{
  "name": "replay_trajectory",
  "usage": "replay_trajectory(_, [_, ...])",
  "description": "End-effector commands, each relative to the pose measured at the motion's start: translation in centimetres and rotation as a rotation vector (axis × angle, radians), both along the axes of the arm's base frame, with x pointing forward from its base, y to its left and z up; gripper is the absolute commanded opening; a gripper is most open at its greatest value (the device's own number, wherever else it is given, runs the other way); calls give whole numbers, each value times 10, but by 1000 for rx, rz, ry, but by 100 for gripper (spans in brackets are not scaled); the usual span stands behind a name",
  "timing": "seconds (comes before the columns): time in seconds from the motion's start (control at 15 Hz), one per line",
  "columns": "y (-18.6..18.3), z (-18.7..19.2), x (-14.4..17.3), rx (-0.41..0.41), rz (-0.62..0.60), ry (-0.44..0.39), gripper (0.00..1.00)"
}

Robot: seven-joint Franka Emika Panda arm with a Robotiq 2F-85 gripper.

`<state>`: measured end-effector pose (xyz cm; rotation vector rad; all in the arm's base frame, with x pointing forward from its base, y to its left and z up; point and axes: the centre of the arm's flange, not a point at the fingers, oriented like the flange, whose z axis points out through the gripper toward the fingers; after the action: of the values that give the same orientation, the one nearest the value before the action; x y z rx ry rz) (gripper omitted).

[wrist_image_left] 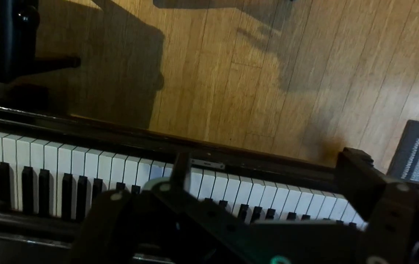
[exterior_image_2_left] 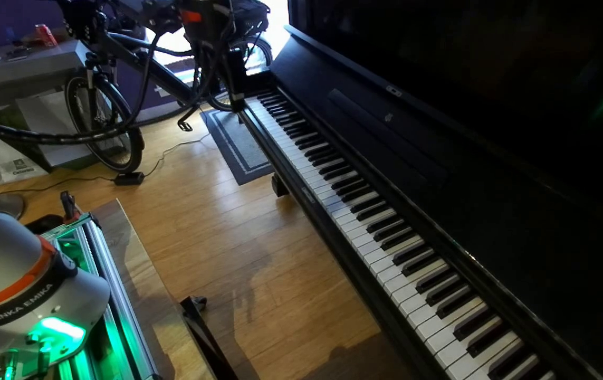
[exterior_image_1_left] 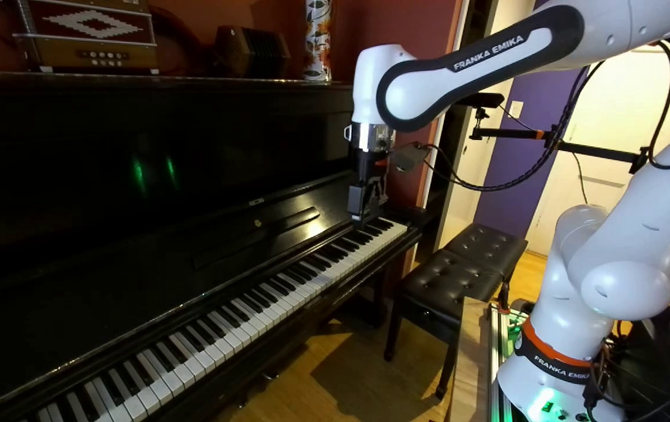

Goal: Press two white keys on the piano

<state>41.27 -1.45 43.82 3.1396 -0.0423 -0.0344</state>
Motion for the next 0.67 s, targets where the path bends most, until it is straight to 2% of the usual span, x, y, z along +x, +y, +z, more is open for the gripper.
replay_trajectory(0.0, [-4,-41,43,25,-136,13,100])
replay_trajectory(0.13, [-7,-65,58,43,-201,12,100])
replay_trajectory(0.4, [-14,-109,83,37,-282,-86,100])
replay_trajectory(0.6, [-25,-139,100,2,-296,-114,100])
